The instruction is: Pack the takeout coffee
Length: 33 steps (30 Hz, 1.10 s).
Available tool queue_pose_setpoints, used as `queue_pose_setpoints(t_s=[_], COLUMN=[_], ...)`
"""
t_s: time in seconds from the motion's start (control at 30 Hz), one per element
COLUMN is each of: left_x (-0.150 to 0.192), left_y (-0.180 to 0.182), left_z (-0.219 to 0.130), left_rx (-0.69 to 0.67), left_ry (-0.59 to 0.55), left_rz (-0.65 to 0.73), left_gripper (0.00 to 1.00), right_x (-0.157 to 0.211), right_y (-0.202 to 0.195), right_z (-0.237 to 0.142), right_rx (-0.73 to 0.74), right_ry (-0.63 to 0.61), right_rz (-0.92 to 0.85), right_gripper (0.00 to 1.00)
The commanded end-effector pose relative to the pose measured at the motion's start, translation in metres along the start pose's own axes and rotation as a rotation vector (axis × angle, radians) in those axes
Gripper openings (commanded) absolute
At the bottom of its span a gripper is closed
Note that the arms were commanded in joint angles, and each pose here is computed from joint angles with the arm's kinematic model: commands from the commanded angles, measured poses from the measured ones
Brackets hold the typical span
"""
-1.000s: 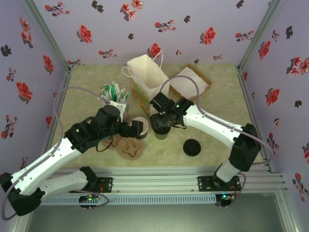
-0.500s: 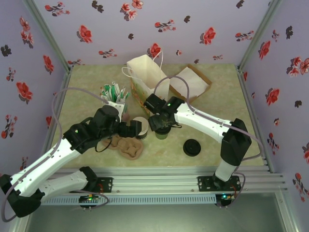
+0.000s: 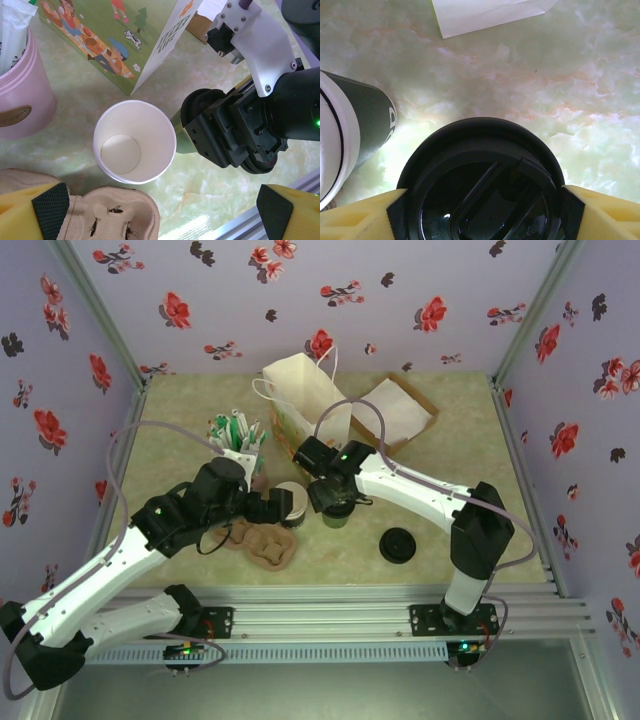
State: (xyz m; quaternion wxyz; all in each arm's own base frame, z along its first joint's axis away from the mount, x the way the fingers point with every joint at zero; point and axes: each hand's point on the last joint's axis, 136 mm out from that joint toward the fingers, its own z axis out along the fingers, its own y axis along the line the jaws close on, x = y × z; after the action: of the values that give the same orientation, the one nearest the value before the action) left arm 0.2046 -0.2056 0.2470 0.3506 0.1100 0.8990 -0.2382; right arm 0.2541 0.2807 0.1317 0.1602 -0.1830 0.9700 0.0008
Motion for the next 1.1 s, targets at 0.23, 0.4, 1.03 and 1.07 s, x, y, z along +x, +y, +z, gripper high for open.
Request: queue_pose_setpoints(t_s=[0.23, 0.4, 1.03, 1.07], left_x=[0.002, 0.002, 0.0, 0.0], left_y=[0.007, 0.007, 0.005, 0.005], left_z=[0.002, 0.002, 0.002, 0.002], left_rx=[-0.026, -0.023, -0.017, -0.017], left_ry=[-0.002, -0.001, 0.002, 0.001], left_rz=[-0.001, -0.001, 0.009, 0.009], left_gripper=[0.99, 0.99, 0.99, 0.99], right_x=[-0.001, -0.001, 0.017, 0.018], right_y=[-0.011, -0.028, -0.188, -0.197], right_z=[-0.007, -0.01, -0.004, -0.004], right_rx=[0.061, 0.083, 0.214, 0.219], right_ry=[-0.006, -0.01, 0.041, 0.042], right_rz=[-0.018, 0.004, 0.31, 0.333], right_gripper=[0.72, 0.72, 0.72, 0.72])
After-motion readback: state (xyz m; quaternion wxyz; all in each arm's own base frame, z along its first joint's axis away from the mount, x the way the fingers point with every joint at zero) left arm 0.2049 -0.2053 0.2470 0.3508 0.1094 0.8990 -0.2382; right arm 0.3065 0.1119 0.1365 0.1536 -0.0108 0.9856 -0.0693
